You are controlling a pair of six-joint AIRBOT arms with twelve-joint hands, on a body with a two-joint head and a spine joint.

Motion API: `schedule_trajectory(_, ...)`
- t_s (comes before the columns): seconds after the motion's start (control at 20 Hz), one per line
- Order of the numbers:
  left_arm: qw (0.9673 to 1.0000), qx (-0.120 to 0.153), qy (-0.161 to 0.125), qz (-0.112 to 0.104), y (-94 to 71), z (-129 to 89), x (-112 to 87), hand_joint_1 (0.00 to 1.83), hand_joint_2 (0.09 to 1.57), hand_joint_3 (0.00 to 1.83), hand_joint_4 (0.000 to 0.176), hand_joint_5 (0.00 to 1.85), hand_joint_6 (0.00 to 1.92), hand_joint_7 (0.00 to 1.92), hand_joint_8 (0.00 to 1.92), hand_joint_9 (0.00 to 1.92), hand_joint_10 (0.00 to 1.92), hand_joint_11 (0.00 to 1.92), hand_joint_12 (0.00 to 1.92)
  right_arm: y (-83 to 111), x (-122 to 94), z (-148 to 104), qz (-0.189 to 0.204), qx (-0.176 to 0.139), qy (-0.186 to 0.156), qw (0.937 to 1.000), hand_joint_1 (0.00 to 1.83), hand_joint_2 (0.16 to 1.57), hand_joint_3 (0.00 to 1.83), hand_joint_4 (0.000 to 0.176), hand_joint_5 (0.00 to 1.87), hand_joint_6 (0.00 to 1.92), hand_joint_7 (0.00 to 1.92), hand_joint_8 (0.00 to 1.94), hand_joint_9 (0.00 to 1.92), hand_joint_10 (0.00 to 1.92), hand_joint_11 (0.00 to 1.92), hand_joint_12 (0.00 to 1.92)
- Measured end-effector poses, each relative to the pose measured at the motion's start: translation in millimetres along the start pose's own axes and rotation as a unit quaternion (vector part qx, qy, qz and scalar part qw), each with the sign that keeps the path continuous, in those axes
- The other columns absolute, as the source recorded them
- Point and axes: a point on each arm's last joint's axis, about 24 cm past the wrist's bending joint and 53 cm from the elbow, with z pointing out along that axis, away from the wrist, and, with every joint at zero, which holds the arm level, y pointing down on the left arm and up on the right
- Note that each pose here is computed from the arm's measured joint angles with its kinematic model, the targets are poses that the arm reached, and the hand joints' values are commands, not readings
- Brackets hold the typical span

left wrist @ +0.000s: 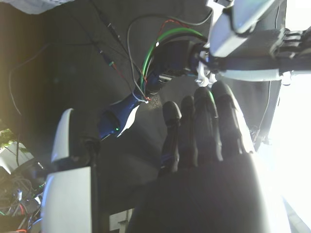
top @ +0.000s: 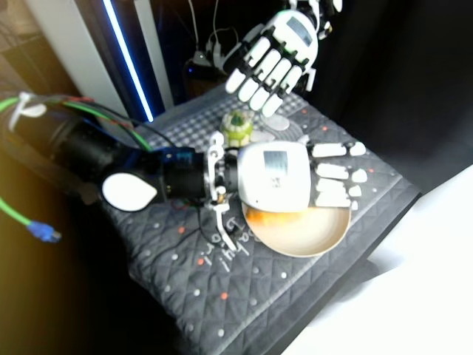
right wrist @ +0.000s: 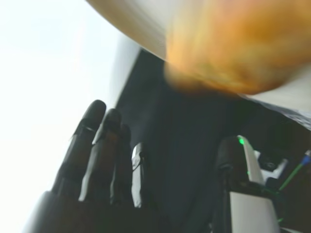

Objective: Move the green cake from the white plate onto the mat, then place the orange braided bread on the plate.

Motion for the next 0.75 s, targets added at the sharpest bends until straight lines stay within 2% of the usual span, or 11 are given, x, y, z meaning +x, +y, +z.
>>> schedule_trajectory(0.1,0.9999,-0.011,-0.003,-0.007,3.7,-4.9,-0.8,0.79,1.05,0.0,0.0,0.09,0.61,0.2,0.0,0.18,0.02,0.0,0.43,1.1,-6.4,-8.2,-0.006,0.0,0.0,1.0,0.81,0.8,0.0,0.176,0.1,0.0,0.3,0.0,0.45,0.0,0.2,0.8)
schedule_trajectory(0.2,0.9997,-0.02,0.002,-0.01,8.2,-9.9,3.2,0.79,1.05,0.0,0.0,0.09,0.61,0.2,0.0,0.18,0.02,0.0,0.43,9.6,-11.2,-22.1,-0.02,-0.007,0.008,0.9997,0.73,0.79,0.0,0.156,0.12,0.0,0.29,0.0,0.42,0.0,0.13,0.99)
schedule_trajectory(0.3,0.9996,-0.024,0.002,-0.012,8.3,-12.0,3.1,0.79,1.05,0.0,0.0,0.09,0.61,0.2,0.0,0.18,0.02,0.0,0.43,17.6,-18.0,-30.6,-0.025,-0.019,0.006,0.9995,0.77,0.76,0.0,0.156,0.12,0.0,0.27,0.0,0.36,0.0,0.07,0.92)
schedule_trajectory(0.35,0.9996,-0.028,0.003,-0.009,9.5,-15.2,1.3,0.79,1.05,0.0,0.0,0.09,0.61,0.2,0.0,0.18,0.02,0.0,0.43,22.2,-25.8,-35.9,-0.027,-0.028,-0.001,0.9992,0.78,0.76,0.0,0.165,0.11,0.0,0.25,0.0,0.31,0.0,0.04,0.85)
schedule_trajectory(0.4,0.9994,-0.035,0.001,-0.009,12.3,-18.0,-0.8,0.79,1.05,0.0,0.0,0.09,0.61,0.2,0.0,0.18,0.02,0.0,0.43,23.1,-30.7,-37.8,-0.025,-0.03,-0.008,0.9992,0.77,0.75,0.0,0.151,0.13,0.01,0.25,0.0,0.32,0.01,0.05,0.85)
schedule_trajectory(0.5,0.9981,-0.057,-0.008,-0.019,22.9,-28.4,-5.9,0.79,1.05,0.0,0.0,0.09,0.61,0.2,0.0,0.18,0.02,0.0,0.43,26.3,-34.9,-40.9,-0.019,-0.033,-0.014,0.9992,0.73,0.75,0.0,0.152,0.14,0.01,0.26,0.01,0.33,0.01,0.04,0.85)
schedule_trajectory(0.55,0.9978,-0.065,-0.008,-0.014,25.6,-32.4,-8.6,0.79,1.05,0.0,0.0,0.09,0.62,0.2,0.0,0.18,0.02,0.0,0.43,32.9,-33.7,-44.9,-0.02,-0.04,-0.01,0.9989,0.73,0.76,0.0,0.155,0.14,0.0,0.27,0.0,0.31,0.0,0.05,0.8)
schedule_trajectory(0.6,0.9975,-0.069,-0.015,-0.007,26.2,-35.4,-14.0,0.79,1.05,0.0,0.0,0.09,0.62,0.2,0.0,0.18,0.02,0.0,0.43,42.9,-34.1,-49.6,-0.019,-0.053,-0.01,0.9984,0.77,0.77,0.0,0.15,0.15,0.0,0.28,0.0,0.31,0.0,0.06,0.79)
schedule_trajectory(0.65,0.9971,-0.072,-0.025,-0.003,24.4,-38.9,-21.7,0.79,1.05,0.0,0.0,0.09,0.62,0.2,0.0,0.18,0.02,0.0,0.43,53.6,-36.5,-55.3,-0.019,-0.068,-0.012,0.9974,0.76,0.76,0.0,0.137,0.12,0.0,0.27,0.0,0.29,0.0,0.03,0.87)
schedule_trajectory(0.7,0.9966,-0.075,-0.033,0.006,23.2,-43.5,-29.0,0.79,1.05,0.0,0.0,0.09,0.62,0.2,0.0,0.18,0.02,0.0,0.43,61.3,-40.8,-60.4,-0.021,-0.08,-0.017,0.9964,0.77,0.74,0.0,0.142,0.11,0.0,0.27,0.0,0.28,0.0,0.01,0.92)
schedule_trajectory(0.75,0.996,-0.078,-0.042,0.012,21.6,-48.0,-36.4,0.79,1.05,0.0,0.0,0.09,0.62,0.2,0.0,0.18,0.02,0.0,0.43,65.4,-44.2,-64.0,-0.03,-0.084,-0.022,0.9957,0.79,0.73,0.0,0.156,0.08,0.0,0.23,0.0,0.23,0.0,0.0,0.84)
